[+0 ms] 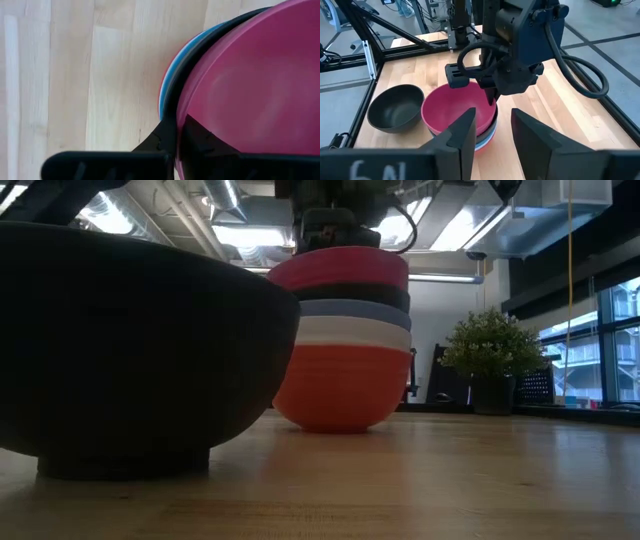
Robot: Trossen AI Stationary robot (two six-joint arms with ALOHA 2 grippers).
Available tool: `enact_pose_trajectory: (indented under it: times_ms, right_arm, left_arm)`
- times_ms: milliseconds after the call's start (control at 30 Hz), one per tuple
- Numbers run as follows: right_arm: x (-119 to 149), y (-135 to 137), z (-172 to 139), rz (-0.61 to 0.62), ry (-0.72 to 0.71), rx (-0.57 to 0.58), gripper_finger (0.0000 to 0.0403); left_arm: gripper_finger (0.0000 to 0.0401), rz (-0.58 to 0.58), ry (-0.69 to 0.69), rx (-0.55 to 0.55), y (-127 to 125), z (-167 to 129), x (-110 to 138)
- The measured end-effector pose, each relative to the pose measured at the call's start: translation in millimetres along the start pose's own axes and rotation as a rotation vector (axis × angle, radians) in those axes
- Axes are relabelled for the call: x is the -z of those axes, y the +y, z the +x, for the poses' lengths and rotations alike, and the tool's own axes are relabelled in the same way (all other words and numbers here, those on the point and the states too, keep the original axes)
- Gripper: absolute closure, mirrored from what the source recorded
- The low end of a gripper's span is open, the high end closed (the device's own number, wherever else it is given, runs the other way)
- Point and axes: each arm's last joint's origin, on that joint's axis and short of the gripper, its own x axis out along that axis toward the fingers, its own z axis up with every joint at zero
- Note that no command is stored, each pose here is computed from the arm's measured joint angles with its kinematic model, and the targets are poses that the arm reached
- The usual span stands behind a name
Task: Nest bowls inside each other
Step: Stack the pink bowl on top of the black bowl, then stack the black bowl on top of the pink bowl
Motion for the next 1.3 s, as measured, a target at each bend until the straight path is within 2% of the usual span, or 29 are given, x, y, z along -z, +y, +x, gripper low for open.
enact_pose_trajectory:
  times_ms: [100,433,733,833,900,1167,1300]
  right_arm:
    - [0.2,-0.3,-1.0,0.0,0.0,0.0,0.0277]
    - [0.7,-0.8,-2.4,0.0,0.002,0.0,0.0277]
    - [0.7,-0.8,-2.4,-0.001,0.002,0.001,0.0277]
    - [0.7,-0.8,-2.4,-0.001,0.002,0.001,0.0277]
    - [0.7,-0.7,-2.4,-0.001,0.002,0.001,0.0277]
    - [0.9,-0.8,-2.4,0.004,0.003,0.001,0.0277]
    - [1.2,-0.8,-2.4,0.008,0.006,0.002,0.0277]
  left_arm:
    - [0.0394,0.003,-0.005,0.001,0.1,0.2,-0.5]
    - [0.0328,0.015,-0.019,-0.012,-2.0,0.4,-1.6]
    - [0.0307,0.069,-0.018,-0.015,-15.6,1.4,-0.7]
    - [0.0306,0.083,-0.009,-0.054,-19.0,-0.5,0.1]
    - [0.0306,0.088,0.002,-0.089,-20.3,-7.1,0.7]
    - [0.0306,0.127,-0.183,-0.129,-27.0,-59.7,-13.3]
    - [0.0306,0.125,-0.173,-0.135,-28.7,-80.1,-7.8]
